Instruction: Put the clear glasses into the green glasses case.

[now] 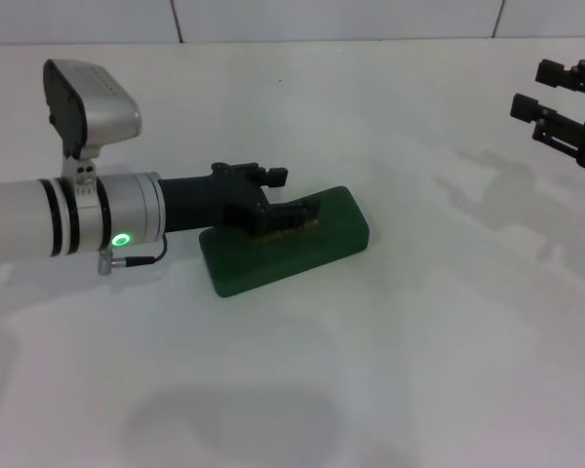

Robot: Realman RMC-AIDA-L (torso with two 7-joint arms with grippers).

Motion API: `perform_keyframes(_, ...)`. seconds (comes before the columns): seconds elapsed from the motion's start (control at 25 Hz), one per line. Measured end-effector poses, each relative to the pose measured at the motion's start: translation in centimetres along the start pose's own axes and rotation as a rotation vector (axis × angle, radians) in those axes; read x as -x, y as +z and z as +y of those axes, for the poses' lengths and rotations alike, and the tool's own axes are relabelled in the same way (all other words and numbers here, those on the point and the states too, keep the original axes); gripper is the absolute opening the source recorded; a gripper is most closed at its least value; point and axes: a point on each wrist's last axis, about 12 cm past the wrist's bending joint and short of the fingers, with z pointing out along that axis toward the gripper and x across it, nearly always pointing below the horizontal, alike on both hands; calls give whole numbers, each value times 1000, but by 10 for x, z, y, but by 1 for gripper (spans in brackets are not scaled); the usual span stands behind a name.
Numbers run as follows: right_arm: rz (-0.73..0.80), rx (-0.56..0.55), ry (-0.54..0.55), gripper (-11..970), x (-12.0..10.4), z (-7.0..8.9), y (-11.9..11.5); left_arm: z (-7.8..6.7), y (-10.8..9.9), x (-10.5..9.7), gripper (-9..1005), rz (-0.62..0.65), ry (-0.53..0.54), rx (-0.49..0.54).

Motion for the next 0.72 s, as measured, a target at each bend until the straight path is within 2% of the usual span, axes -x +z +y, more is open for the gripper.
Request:
perform_keyframes(0.12,-3,9,0,503,0,1,1,0,0,0,707,-6,8,-1)
perform_keyframes(0.24,-7,44,1,506,2,4,1,-4,-5,2,708,-84,25,-25)
perform_keyframes(0.32,-7,127,-8,508,5,10,2,-9,-13,4,708,-172,49,-62)
perform_keyframes(0.36,-2,220,-17,510,10,15,1,-13,-19,6,708,-221,70,-92)
perform_keyframes(0.48,15,354,-16,513,17,20,0,-25,-30,8,708,-302,120,-189)
perform_keyframes(0.52,15,354,-16,515,17,20,0,-29,-33,8,708,-325,134,-222)
perform_keyframes(0.56,20,435,-9,516,23,23,-2,-32,-36,7,707,-342,147,-245)
perform_keyframes(0.68,10,480,4,520,25,27,-1,-37,-43,4,707,-377,177,-271)
perform_keyframes(0.72,8,483,7,550,24,28,0,-37,-45,2,706,-383,185,-270)
